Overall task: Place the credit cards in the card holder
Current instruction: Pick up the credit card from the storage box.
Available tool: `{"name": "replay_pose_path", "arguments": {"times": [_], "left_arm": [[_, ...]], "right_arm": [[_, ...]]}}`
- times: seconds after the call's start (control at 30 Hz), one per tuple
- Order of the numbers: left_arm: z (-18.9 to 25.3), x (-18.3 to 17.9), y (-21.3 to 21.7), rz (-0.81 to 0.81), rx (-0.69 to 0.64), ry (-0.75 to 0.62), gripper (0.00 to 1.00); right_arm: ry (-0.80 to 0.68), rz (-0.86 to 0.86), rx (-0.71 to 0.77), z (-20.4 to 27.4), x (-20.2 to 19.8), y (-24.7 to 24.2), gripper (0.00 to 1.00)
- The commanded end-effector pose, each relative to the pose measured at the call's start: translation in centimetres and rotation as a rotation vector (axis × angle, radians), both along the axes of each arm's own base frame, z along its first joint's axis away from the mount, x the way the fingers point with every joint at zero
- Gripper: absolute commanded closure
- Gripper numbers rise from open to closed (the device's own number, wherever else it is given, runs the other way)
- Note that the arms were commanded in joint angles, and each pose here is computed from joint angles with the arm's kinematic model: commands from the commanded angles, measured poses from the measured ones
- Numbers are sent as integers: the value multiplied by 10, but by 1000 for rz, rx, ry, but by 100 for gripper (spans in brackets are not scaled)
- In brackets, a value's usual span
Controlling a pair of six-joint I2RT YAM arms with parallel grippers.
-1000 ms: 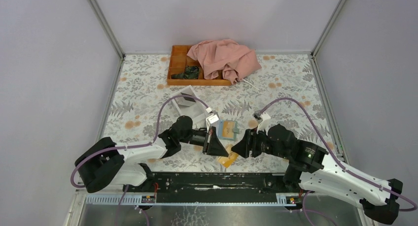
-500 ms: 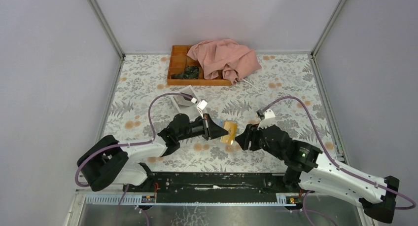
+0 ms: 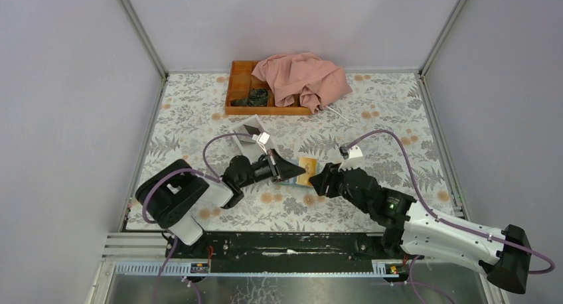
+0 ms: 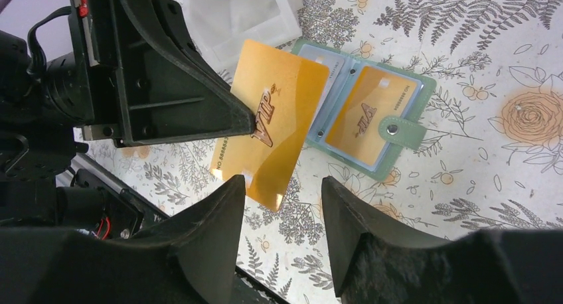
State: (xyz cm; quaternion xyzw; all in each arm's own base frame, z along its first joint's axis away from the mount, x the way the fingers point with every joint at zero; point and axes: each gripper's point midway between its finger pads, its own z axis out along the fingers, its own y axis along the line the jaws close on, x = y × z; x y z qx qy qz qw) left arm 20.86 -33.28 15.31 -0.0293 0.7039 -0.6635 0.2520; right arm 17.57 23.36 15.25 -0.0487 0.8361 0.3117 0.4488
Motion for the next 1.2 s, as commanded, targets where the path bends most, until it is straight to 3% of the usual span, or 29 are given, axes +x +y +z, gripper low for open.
{"name": "replay_pose_path", "arguments": {"times": [0.0, 0.4, 0.73, 0.83, 0.9, 0.97, 1.0, 1.03, 1.17], "left_arm": [[41, -8, 1, -58, -173, -72, 100], [36, -8, 2, -90, -187, -63, 100], [27, -2, -1, -100, -174, -49, 100], [28, 1, -2, -106, -174, -51, 100], [26, 5, 0, -99, -175, -36, 100], [21, 14, 6, -70, -173, -4, 88], [18, 19, 10, -48, -171, 11, 74], [13, 25, 17, -17, -166, 33, 70], [-3, 41, 38, 68, -141, 82, 65]], "right_arm": [[-39, -41, 71, 11, 12, 9, 47], [-17, -41, 123, 4, 24, 17, 53], [59, 39, 314, 3, 24, 33, 85], [69, 65, 355, 6, 24, 39, 98], [69, 80, 373, 9, 23, 43, 100], [70, 81, 370, 9, 25, 45, 100], [70, 77, 367, 9, 26, 45, 100], [71, 71, 358, 7, 28, 45, 100], [68, 55, 326, 3, 35, 46, 100]]}}
